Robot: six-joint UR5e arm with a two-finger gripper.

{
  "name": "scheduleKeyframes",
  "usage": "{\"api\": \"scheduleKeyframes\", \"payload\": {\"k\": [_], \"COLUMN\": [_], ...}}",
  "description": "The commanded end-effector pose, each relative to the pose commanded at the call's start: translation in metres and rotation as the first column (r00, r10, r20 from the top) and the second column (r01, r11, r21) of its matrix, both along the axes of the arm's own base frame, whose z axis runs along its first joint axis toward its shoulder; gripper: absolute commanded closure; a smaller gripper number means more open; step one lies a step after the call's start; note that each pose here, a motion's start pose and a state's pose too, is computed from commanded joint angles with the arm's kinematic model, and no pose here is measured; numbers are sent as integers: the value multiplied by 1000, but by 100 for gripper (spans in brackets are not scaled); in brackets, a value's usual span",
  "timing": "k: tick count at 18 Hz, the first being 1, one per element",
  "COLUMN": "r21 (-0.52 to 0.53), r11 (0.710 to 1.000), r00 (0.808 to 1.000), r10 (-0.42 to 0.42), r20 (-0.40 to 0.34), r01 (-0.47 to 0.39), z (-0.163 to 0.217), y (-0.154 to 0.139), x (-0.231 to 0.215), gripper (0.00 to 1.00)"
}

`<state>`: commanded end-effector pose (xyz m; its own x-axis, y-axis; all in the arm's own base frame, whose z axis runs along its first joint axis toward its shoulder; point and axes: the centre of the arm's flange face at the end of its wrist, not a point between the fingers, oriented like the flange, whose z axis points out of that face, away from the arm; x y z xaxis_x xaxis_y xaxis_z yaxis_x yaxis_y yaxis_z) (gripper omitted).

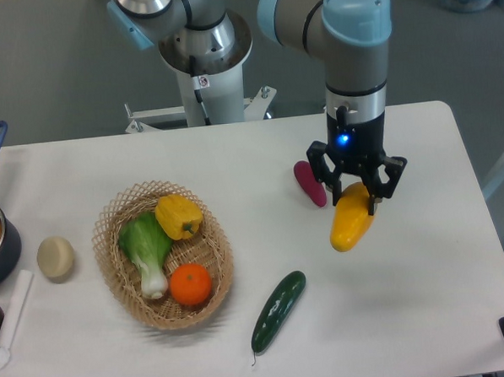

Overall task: Place the mango on the table
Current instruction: 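Carry the held yellow mango down toward the table beside the cucumber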

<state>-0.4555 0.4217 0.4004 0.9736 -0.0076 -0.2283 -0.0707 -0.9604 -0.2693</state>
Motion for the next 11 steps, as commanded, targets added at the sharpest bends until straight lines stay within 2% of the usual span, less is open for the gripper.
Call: {"api": "scheduleKeyframes", "payload": {"k": [4, 7, 11], "r21": [-3, -4, -20], "r11": [1000, 999, 999], "r00": [1000, 998, 997], "r10": [9, 45, 35], "r20": [19, 43, 66], "r01": [-9, -44, -34], "z": [-10, -27, -55], "y": [13, 19, 33], "x": [1, -7, -15], "gripper": [74, 74, 74]}}
